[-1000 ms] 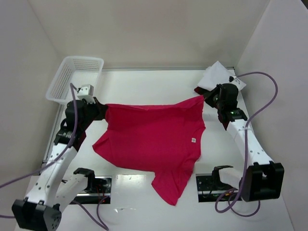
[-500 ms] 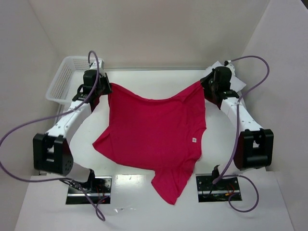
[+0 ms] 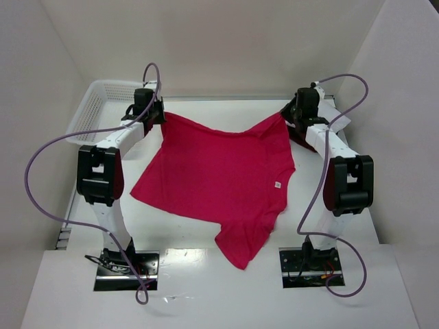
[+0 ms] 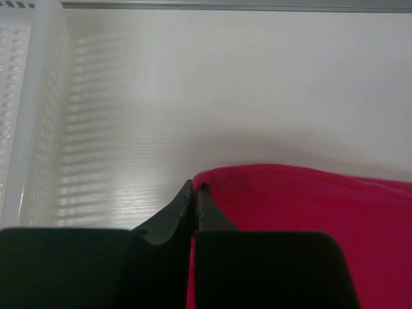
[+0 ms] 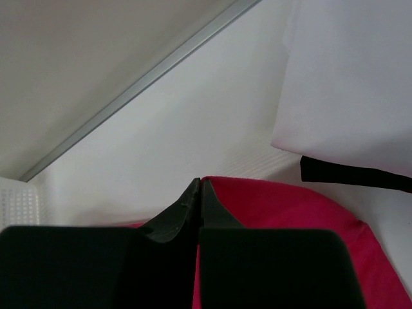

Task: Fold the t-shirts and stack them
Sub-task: Fold the flattened tshirt in 1/3 of the way

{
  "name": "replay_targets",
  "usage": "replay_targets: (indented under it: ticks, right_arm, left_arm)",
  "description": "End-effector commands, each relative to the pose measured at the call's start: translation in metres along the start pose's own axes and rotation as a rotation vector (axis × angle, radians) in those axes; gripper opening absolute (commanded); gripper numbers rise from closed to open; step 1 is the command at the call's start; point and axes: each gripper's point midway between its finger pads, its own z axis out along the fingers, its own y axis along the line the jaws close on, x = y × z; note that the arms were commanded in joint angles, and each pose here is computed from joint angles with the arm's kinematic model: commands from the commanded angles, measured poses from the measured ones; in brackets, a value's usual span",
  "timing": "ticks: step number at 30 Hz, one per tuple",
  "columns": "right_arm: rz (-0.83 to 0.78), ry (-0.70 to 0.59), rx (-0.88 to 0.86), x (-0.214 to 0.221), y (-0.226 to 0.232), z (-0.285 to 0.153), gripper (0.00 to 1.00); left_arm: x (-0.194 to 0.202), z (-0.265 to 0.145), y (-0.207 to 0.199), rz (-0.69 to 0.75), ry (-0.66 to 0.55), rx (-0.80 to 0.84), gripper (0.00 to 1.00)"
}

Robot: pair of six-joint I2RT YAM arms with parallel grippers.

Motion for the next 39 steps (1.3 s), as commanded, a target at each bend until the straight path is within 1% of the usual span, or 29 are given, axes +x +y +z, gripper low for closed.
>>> replay_targets:
  ticks: [1,3,6,7,8,10,11,12,13,14,16,17,18,20,21,22,23,24,27,29,34,37,39]
  right_arm:
    - [0.001,-0.105,-0.072,-0.035,0.029,0.001,0.0]
    - [0.013,-0.098,-0.081,-0.034,0.031,0.001,0.0]
    - [0.023,-0.074,-0.073,-0.022,0.023,-0.009,0.0]
    - [0.031,-0.067,-0.079,-0.017,0.025,-0.014,0.0]
    - [0.031,-0.064,-0.076,-0.015,0.022,-0.018,0.0]
    - [0.058,-0.051,-0.078,-0.004,0.018,-0.037,0.0]
    - [0.067,-0.026,-0.056,0.011,0.005,-0.043,0.0]
    - [0.091,-0.048,-0.093,0.006,0.016,-0.06,0.0]
    - [0.092,-0.047,-0.092,0.009,0.012,-0.068,0.0]
    - [0.106,-0.003,-0.086,0.034,0.007,-0.074,0.0]
    - [0.127,-0.001,-0.12,0.041,0.015,-0.095,0.0]
    - [0.14,0.03,-0.109,0.058,0.008,-0.098,0.0]
    - [0.141,0.037,-0.133,0.065,0.018,-0.107,0.0]
    - [0.147,0.079,-0.106,0.087,0.013,-0.112,0.0]
    - [0.143,0.107,-0.103,0.102,0.015,-0.115,0.0]
    - [0.149,0.112,-0.117,0.105,0.018,-0.121,0.0]
    - [0.152,0.132,-0.093,0.119,0.009,-0.121,0.0]
    - [0.179,0.132,-0.094,0.122,0.011,-0.125,0.0]
    - [0.168,0.17,-0.084,0.145,0.011,-0.137,0.0]
    - [0.16,0.202,-0.061,0.158,0.002,-0.145,0.0]
    - [0.188,0.229,-0.018,0.17,-0.017,-0.161,0.0]
    - [0.202,0.197,-0.013,0.163,-0.024,-0.172,0.0]
    - [0.213,0.169,-0.005,0.155,-0.027,-0.181,0.0]
  left_arm:
    - [-0.035,0.009,0.013,0.008,-0.101,0.011,0.0]
    - [-0.039,0.009,0.024,-0.001,-0.103,-0.007,0.0]
    - [-0.018,0.007,0.038,-0.033,-0.062,-0.031,0.0]
    - [-0.023,0.003,0.05,-0.055,-0.083,-0.048,0.0]
    - [-0.016,0.001,0.053,-0.073,-0.071,-0.041,0.0]
    - [-0.012,-0.002,0.063,-0.082,-0.069,-0.049,0.0]
    - [-0.005,-0.002,0.063,-0.084,-0.05,-0.052,0.0]
    - [0.001,-0.003,0.06,-0.072,-0.024,-0.033,0.0]
    - [0.001,-0.003,0.06,-0.072,-0.024,-0.033,0.0]
    - [0.004,-0.003,0.059,-0.063,-0.012,-0.024,0.0]
    - [0.013,-0.003,0.058,-0.066,0.013,-0.017,0.0]
    - [0.021,-0.001,0.057,-0.077,0.037,-0.009,0.0]
    - [0.027,-0.001,0.057,-0.09,0.047,-0.01,0.0]
    - [0.038,-0.001,0.057,-0.102,0.07,-0.013,0.0]
    - [0.038,-0.001,0.057,-0.102,0.07,-0.013,0.0]
    - [0.039,-0.004,0.056,-0.111,0.072,-0.014,0.0]
    - [0.039,-0.004,0.058,-0.111,0.071,-0.023,0.0]
    - [0.036,-0.007,0.057,-0.111,0.069,-0.023,0.0]
    - [0.035,-0.014,0.058,-0.12,0.072,-0.034,0.0]
    - [0.036,-0.017,0.06,-0.12,0.072,-0.045,0.0]
    - [0.038,-0.022,0.064,-0.12,0.086,-0.072,0.0]
    - [0.039,-0.025,0.064,-0.113,0.092,-0.099,0.0]
    - [0.033,-0.031,0.064,-0.105,0.072,-0.121,0.0]
